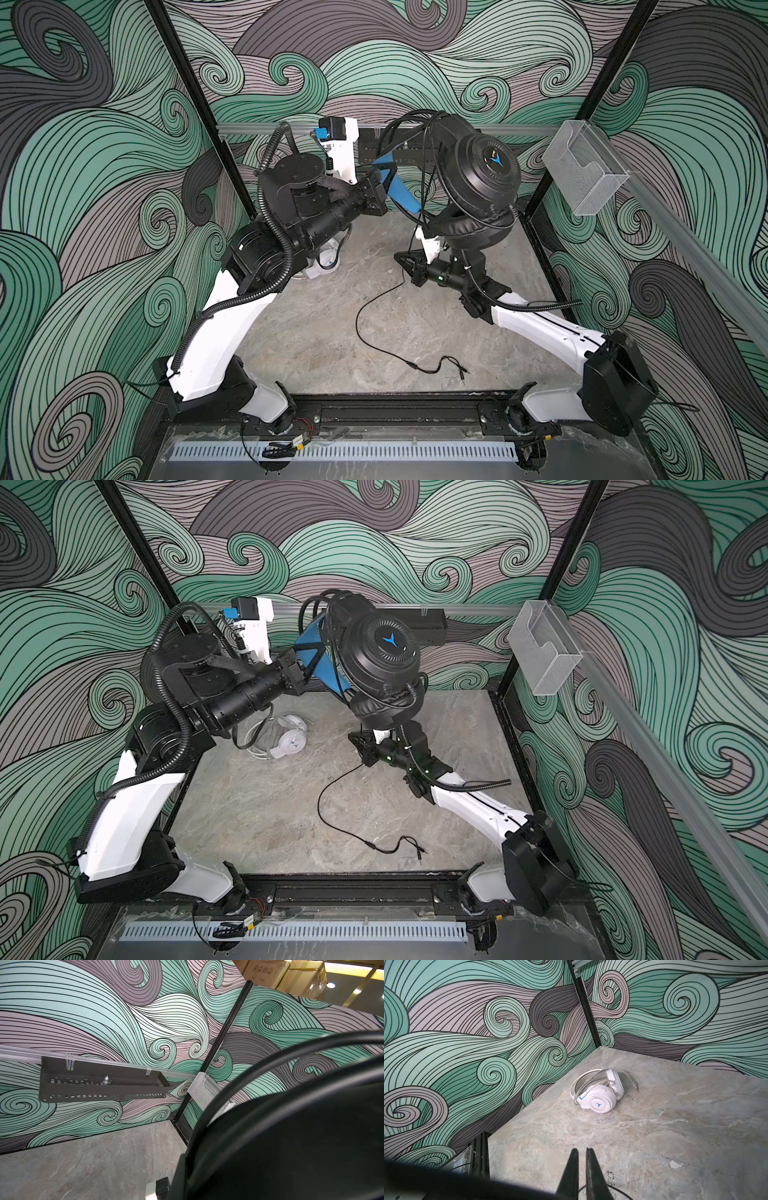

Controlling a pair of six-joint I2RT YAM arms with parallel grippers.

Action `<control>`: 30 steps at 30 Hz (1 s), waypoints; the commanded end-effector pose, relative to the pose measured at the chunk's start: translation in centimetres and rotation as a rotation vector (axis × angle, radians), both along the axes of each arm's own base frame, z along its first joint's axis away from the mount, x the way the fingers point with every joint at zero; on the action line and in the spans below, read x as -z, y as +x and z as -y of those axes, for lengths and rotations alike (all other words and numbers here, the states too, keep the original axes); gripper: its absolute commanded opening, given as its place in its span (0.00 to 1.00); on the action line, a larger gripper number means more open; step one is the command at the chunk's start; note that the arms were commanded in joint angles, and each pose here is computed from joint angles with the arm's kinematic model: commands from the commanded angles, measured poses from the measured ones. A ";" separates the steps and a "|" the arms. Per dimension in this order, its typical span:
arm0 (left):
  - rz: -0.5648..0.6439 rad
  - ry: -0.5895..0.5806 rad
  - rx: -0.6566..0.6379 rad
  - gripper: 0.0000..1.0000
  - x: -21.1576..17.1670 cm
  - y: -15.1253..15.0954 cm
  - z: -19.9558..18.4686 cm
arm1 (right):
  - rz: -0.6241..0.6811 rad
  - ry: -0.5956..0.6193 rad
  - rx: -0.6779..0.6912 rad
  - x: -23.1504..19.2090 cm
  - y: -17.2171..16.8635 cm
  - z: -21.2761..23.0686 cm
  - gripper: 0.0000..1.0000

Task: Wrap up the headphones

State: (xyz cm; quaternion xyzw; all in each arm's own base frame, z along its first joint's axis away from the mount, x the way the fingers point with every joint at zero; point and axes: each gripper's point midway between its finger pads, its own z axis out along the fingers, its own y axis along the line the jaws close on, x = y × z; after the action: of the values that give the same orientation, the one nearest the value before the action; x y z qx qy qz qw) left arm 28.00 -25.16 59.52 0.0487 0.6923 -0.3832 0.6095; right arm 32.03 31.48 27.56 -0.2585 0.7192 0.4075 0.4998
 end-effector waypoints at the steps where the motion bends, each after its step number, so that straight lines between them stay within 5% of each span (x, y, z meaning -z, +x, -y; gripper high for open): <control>1: 0.059 -0.222 -0.116 0.00 -4.4 0.1 -3.5 | 0.004 -0.066 0.003 0.6 -1.1 0.3 0.04; 9: -0.021 -0.280 -0.312 0.00 -1.6 4.5 -6.4 | 0.011 -0.215 0.024 1.5 -4.2 2.2 0.00; 24: -0.093 -0.287 -0.437 0.00 2.6 10.4 -7.4 | 0.114 -0.503 -0.056 2.4 -9.6 2.0 0.00; 30: -0.088 -0.136 -0.542 0.00 5.5 12.3 -7.9 | 0.215 -0.591 -0.080 0.5 -10.6 1.2 0.00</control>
State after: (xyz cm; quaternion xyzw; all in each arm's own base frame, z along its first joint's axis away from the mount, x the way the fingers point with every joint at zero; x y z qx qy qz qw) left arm 40.11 -19.27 51.06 -0.1646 0.7261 -0.2618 0.6141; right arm 21.47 30.86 26.01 -0.4383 0.7460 0.2160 0.4525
